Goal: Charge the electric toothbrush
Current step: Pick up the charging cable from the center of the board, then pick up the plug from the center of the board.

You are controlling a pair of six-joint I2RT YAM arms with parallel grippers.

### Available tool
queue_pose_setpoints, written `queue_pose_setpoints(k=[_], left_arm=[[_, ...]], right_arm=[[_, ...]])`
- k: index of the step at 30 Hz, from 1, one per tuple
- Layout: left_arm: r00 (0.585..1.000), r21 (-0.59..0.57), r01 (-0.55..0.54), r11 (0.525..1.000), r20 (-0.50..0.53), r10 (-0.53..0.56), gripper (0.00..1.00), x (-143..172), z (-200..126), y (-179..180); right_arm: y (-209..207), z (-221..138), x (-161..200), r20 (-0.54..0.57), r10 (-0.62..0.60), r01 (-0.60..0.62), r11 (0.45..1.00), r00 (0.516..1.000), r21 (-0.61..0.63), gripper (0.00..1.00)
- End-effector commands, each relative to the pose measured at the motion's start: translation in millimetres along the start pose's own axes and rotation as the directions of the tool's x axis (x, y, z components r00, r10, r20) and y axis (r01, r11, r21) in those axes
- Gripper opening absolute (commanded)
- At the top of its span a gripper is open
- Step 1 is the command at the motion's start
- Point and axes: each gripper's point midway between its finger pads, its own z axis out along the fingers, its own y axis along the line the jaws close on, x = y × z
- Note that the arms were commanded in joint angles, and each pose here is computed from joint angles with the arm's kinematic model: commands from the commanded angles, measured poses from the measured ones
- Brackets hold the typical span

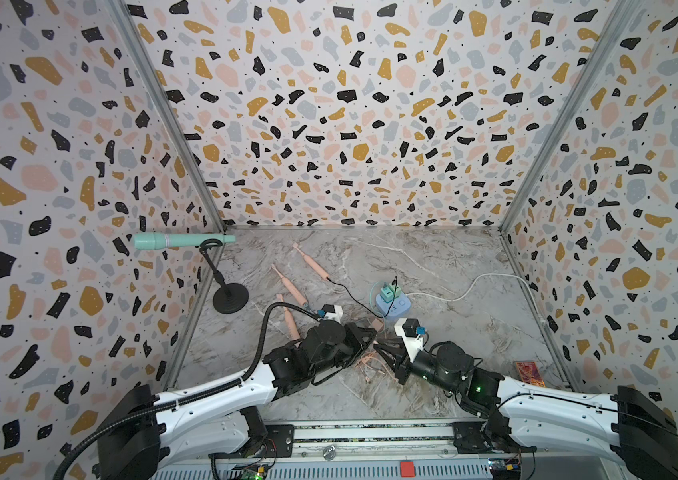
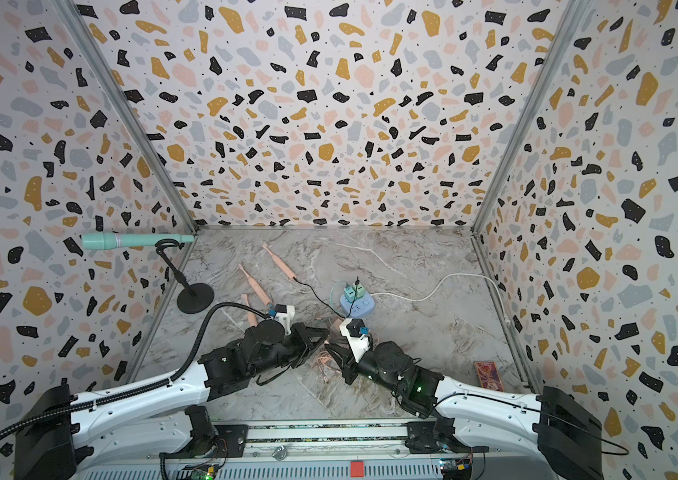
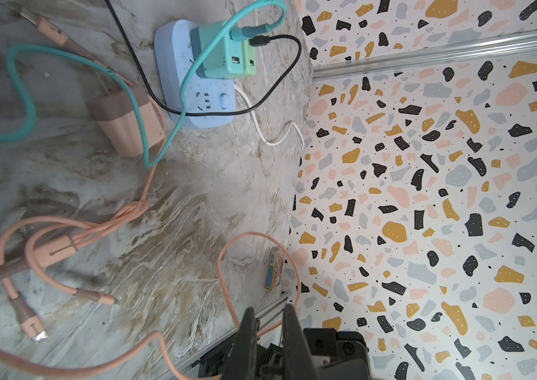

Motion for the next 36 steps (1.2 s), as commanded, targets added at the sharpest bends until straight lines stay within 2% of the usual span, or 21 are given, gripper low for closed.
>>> queue_pose_setpoints(k=[1,4,6,7,10,11,12,14,18,21,27,30,32,36], left_arm=[[1.000,0.043,0.002,0.999,-0.004,-0.002,0.00,1,-3,-9],[1.000,0.042,0.006,0.999,0.013,-0.006,0.00,-2,-5,-7],[1.000,0.040,0.005,0.999,0.022,-0.006,0.00,-4,-6,-7],[1.000,0.037,-0.001,0.999,0.026,0.000,0.03,-4,-7,-7],[0.998,0.033,-0.033,0.999,0.054,0.032,0.55,-11,-10,-13],[0.996,0.010,-0.052,0.999,0.073,0.051,0.69,-15,-11,-12],[0.993,-0.008,-0.069,0.998,0.090,0.070,0.78,-20,-14,-11],[0.986,-0.059,-0.103,0.993,0.126,0.110,0.89,-34,-16,-7],[0.980,-0.167,-0.097,0.981,0.158,0.123,0.92,-56,-8,15],[0.987,-0.238,-0.074,0.968,0.124,0.105,0.92,-59,15,26],[0.991,-0.398,-0.086,0.914,0.058,0.118,0.90,-57,55,40],[0.991,-0.419,-0.058,0.906,0.086,0.103,0.86,-67,68,51],[0.991,-0.382,-0.038,0.923,0.102,0.083,0.81,-73,78,49],[0.997,-0.381,-0.009,0.924,0.073,0.040,0.71,-57,89,56]], right_arm=[[8,1,-23,0.059,-0.001,0.002,1.000,0.998,-0.018,0.13],[6,0,-21,0.049,-0.006,0.006,1.000,0.999,-0.009,0.00],[5,-1,-21,0.045,-0.006,0.006,1.000,0.999,-0.002,0.00],[4,-3,-20,0.043,-0.004,0.004,1.000,0.999,0.001,0.00],[-5,-10,-22,0.055,0.015,-0.018,0.999,0.998,0.048,0.00],[-9,-15,-24,0.065,0.017,-0.022,0.997,0.998,0.069,0.00],[-13,-20,-23,0.069,0.022,-0.028,0.995,0.997,0.092,0.00],[-23,-32,-22,0.077,0.032,-0.042,0.989,0.997,0.141,0.00],[-40,-55,-16,0.069,0.043,-0.057,0.973,0.997,0.223,0.00],[-50,-71,-14,0.065,0.041,-0.058,0.959,0.997,0.279,0.00],[-59,-94,-22,0.092,0.051,-0.078,0.941,0.994,0.329,0.00],[-64,-98,-19,0.091,0.064,-0.093,0.930,0.994,0.355,0.00],[-64,-97,-16,0.086,0.069,-0.095,0.932,0.994,0.349,0.00],[-64,-98,-17,0.097,0.066,-0.096,0.932,0.993,0.348,0.00]])
